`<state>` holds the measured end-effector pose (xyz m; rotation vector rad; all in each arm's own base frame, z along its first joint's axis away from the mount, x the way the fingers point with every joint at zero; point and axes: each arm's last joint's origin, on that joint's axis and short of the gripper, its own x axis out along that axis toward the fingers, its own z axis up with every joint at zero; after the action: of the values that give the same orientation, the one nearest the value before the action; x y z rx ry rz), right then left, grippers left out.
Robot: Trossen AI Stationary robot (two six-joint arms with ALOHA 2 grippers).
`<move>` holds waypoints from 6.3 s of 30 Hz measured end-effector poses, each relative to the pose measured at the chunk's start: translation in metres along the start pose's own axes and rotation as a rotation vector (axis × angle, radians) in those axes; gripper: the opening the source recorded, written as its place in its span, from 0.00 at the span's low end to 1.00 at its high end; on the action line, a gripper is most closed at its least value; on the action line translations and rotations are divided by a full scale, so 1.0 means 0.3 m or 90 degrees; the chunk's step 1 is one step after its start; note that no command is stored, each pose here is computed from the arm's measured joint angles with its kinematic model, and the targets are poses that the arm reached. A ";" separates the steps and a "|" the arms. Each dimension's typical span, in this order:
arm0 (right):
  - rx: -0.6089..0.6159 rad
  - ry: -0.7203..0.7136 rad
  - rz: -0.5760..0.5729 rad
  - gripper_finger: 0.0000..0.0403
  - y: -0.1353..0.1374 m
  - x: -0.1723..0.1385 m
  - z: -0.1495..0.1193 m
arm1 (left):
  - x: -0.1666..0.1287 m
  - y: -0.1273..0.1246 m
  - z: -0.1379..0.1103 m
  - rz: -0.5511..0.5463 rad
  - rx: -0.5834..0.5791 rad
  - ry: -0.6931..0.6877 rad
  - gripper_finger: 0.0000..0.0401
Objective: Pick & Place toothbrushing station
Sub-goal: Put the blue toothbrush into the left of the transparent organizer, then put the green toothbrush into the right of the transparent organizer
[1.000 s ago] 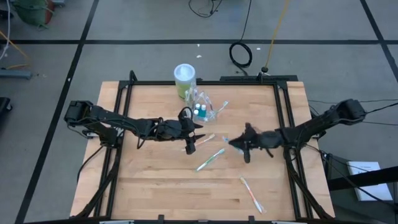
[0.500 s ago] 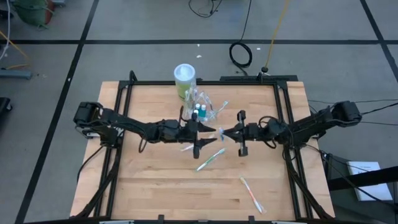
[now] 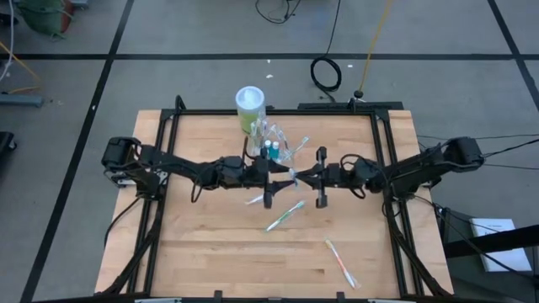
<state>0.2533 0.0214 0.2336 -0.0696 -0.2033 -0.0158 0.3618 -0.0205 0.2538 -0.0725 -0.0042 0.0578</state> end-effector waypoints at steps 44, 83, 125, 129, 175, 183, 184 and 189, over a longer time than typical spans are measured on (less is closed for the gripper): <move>-0.008 0.187 -0.031 0.41 -0.035 -0.102 0.080 | -0.216 0.220 0.145 0.487 0.017 0.136 0.06; 0.145 0.260 -0.021 0.39 0.021 -0.073 -0.005 | -0.236 0.315 -0.007 0.517 -0.092 0.350 0.44; 0.873 0.473 -0.231 0.39 0.137 -0.008 -0.326 | -0.265 0.105 0.074 0.207 -0.009 0.351 0.46; 0.922 0.500 -0.268 0.39 0.114 -0.014 -0.340 | -0.265 0.105 0.075 0.204 -0.002 0.350 0.46; 0.915 0.594 -0.270 0.02 -0.099 -0.023 -0.475 | -0.261 0.095 0.063 0.141 0.015 0.375 0.46; 0.779 0.579 -0.170 0.00 -0.081 -0.019 -0.413 | -0.157 -0.025 -0.101 0.000 -0.144 0.454 0.46; 0.765 0.570 -0.158 0.01 -0.080 -0.017 -0.399 | -0.141 -0.039 -0.130 0.000 -0.156 0.462 0.46; 0.659 0.515 -0.066 0.03 -0.065 -0.005 -0.314 | -0.064 -0.092 -0.258 -0.008 -0.202 0.453 0.46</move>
<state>0.2703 -0.0047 0.1427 0.9693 0.6079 -0.0393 0.3448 -0.0546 0.1786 -0.4063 0.6982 0.0157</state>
